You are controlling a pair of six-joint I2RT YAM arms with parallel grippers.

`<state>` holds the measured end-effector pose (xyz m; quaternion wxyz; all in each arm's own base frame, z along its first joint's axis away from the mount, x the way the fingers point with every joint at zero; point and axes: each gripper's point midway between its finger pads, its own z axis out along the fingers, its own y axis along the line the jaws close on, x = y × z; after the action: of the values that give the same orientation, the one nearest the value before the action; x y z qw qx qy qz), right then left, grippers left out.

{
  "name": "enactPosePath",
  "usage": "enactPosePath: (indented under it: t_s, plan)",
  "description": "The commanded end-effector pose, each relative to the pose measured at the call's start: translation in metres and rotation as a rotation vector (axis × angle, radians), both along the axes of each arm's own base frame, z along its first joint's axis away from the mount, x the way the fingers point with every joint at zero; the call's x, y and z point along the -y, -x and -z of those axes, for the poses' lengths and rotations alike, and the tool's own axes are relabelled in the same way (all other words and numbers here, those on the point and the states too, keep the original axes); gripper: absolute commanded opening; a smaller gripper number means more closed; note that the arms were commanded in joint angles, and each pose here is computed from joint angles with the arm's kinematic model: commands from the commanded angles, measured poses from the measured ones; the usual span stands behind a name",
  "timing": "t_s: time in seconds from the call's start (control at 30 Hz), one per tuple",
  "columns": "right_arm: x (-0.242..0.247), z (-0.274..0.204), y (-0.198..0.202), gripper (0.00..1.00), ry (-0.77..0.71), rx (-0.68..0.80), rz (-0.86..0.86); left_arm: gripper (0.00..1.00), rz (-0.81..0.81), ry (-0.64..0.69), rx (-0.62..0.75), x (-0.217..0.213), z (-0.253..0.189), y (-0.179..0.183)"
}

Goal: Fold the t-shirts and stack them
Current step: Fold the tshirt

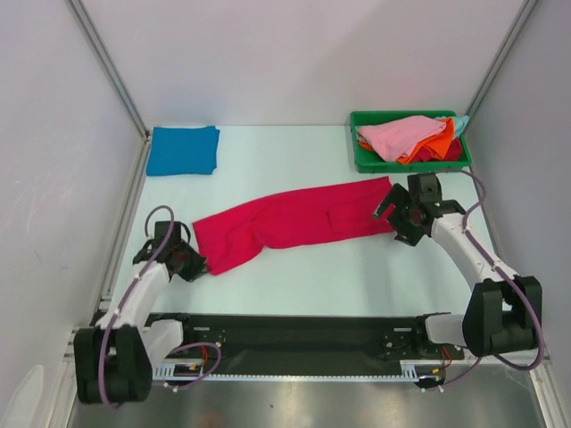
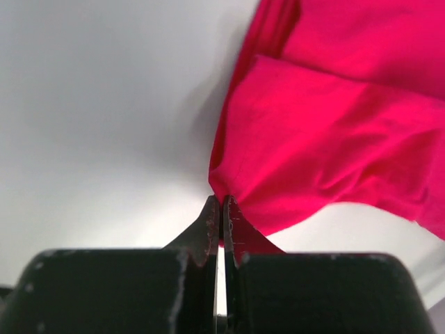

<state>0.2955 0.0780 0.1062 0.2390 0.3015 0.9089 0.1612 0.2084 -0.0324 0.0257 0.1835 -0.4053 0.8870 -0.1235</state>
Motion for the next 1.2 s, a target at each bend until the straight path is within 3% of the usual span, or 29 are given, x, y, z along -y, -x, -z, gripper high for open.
enactPosePath:
  t_s: [0.0, 0.23, 0.4, 0.7, 1.17]
  plan:
    - [0.005, -0.020, -0.031, 1.00, 0.083, 0.075, 0.051, 0.00, -0.061, -0.009, -0.032, 0.006, -0.018, 0.021]
    - [-0.018, -0.032, -0.075, 1.00, 0.207, 0.099, -0.018, 0.00, 0.010, 0.027, -0.006, 0.031, -0.028, 0.050]
    - [-0.048, -0.009, -0.095, 1.00, 0.281, 0.038, -0.076, 0.00, 0.046, 0.083, -0.012, 0.050, -0.031, 0.071]
    - [-0.079, 0.040, -0.104, 1.00, 0.341, -0.025, -0.130, 0.00, 0.101, 0.012, 0.048, 0.050, -0.070, 0.084]
    - [-0.119, 0.087, -0.108, 1.00, 0.353, -0.093, -0.230, 0.02, 0.079, 0.036, 0.118, 0.039, -0.100, 0.105]
